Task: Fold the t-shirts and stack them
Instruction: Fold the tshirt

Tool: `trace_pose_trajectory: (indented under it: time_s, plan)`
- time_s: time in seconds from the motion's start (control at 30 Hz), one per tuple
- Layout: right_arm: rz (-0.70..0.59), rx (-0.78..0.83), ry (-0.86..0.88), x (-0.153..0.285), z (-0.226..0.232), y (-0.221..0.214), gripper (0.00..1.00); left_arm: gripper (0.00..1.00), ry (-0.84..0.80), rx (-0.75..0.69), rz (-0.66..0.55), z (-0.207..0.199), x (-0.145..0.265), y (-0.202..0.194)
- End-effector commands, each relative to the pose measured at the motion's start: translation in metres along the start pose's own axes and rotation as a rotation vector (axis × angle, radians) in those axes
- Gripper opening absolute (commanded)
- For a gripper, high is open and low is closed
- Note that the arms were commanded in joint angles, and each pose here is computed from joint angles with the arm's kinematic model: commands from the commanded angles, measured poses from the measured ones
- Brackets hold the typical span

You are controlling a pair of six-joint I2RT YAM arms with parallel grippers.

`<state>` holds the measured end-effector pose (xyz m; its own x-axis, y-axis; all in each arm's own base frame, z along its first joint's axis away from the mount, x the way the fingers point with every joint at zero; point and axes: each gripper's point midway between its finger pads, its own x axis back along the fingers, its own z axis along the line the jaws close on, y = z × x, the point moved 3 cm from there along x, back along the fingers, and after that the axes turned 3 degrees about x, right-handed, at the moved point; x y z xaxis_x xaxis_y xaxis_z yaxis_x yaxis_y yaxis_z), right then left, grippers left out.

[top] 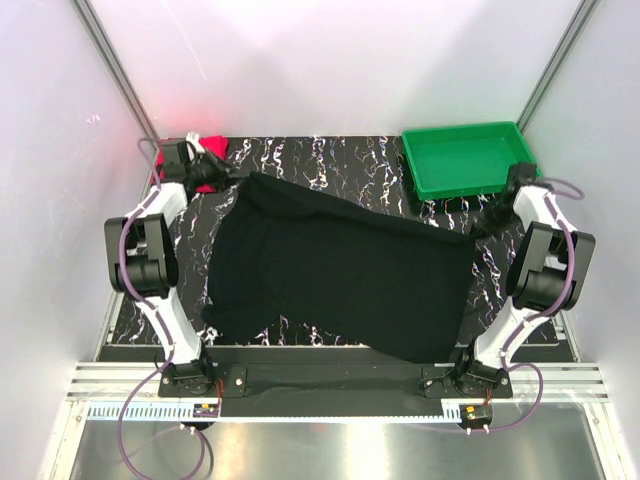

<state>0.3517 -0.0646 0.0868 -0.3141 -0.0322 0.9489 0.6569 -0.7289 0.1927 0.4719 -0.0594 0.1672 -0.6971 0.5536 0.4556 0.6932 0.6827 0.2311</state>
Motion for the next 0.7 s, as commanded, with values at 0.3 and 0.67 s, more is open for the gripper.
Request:
trace_pose_trajectory:
  time_s: [0.3,0.67]
  plan:
    - [-0.156,0.002,0.076,-0.004,0.043,0.091,0.02,0.0,-0.417,-0.112,-0.127,-0.11,-0.06,0.06]
    - [-0.191,-0.038,0.058,-0.01,0.029,0.118,0.01,0.0,-0.514,-0.094,-0.184,-0.109,-0.093,0.077]
